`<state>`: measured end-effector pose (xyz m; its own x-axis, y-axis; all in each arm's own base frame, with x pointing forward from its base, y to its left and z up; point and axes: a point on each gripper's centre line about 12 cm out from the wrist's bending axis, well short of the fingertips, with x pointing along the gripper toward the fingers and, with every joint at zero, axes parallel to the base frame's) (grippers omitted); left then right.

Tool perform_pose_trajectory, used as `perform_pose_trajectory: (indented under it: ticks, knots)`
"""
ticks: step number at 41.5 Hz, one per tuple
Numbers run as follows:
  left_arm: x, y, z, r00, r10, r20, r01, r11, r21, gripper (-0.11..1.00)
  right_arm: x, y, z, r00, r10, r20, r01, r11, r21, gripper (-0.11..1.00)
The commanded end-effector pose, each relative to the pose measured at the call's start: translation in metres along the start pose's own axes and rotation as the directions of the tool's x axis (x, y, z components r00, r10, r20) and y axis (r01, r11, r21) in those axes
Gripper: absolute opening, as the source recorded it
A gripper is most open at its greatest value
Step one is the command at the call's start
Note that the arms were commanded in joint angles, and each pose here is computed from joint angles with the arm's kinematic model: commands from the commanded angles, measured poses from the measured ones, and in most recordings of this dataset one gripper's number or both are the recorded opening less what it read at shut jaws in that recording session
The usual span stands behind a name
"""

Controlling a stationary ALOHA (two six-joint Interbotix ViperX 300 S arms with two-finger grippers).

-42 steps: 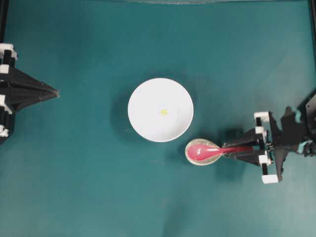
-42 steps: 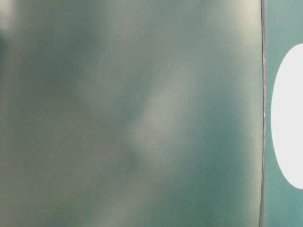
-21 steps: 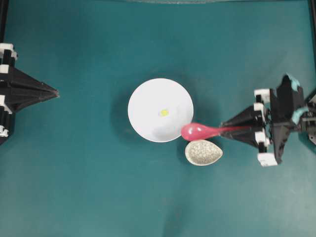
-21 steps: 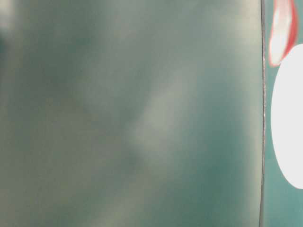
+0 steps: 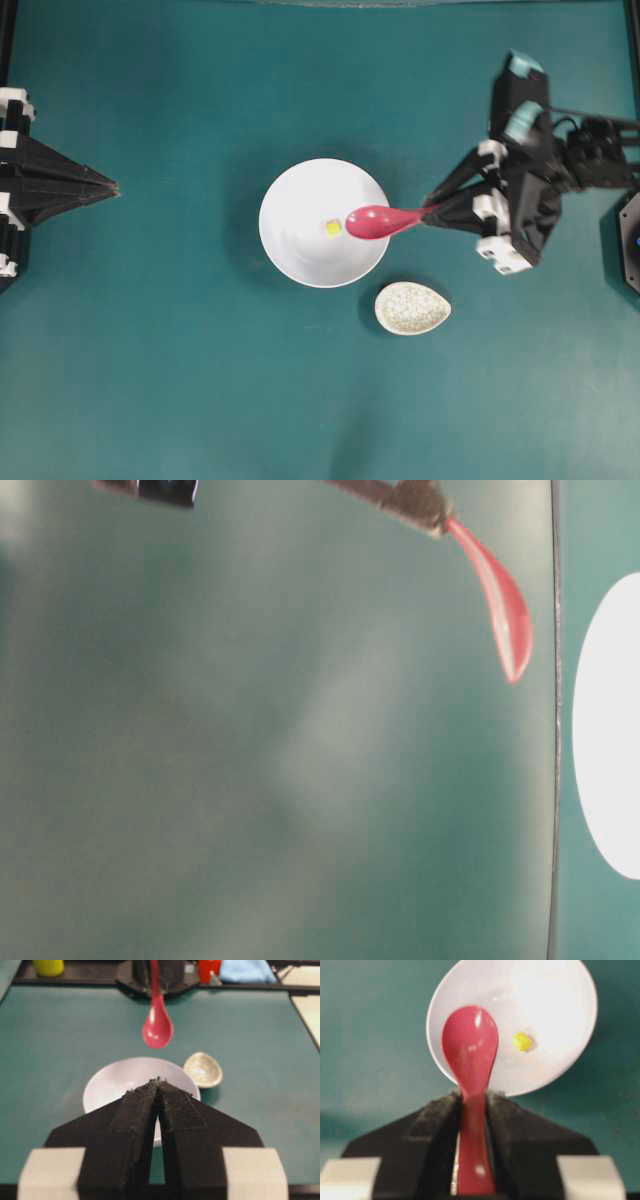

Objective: Scoop the yellow hexagonal prism block from the bowl with a spoon using the right arm.

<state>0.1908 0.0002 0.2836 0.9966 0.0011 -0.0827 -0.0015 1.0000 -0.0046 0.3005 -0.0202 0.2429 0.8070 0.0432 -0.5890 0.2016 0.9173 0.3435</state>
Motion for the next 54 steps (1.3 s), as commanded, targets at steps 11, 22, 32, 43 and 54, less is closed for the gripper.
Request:
perform_pose_trajectory:
  ticks: [11,22,32,43,54]
  knots:
    - [0.002,0.000,0.011,1.000,0.001,0.025,-0.001,1.000,0.009,0.02,0.022,-0.002,0.036,0.994,0.002,-0.113,0.000,1.000,0.017,0.25]
    - [0.001,0.000,0.012,1.000,0.001,0.028,-0.001,1.000,0.009,0.02,0.046,-0.002,0.046,0.968,-0.013,-0.249,0.020,1.000,0.023,0.25]
    - [0.001,0.000,0.011,1.000,0.001,0.026,-0.001,1.000,0.011,0.02,0.054,-0.005,0.047,0.937,-0.052,-0.344,0.072,0.996,0.045,0.25]
    - [0.002,0.000,0.011,1.000,0.001,0.025,-0.002,1.000,0.012,0.02,0.058,-0.005,0.046,0.911,-0.057,-0.409,0.090,0.994,0.061,0.25]
    - [0.002,0.000,0.011,1.000,0.001,0.025,-0.002,1.000,0.012,0.02,0.065,-0.007,0.042,0.899,-0.061,-0.434,0.098,0.993,0.065,0.25]
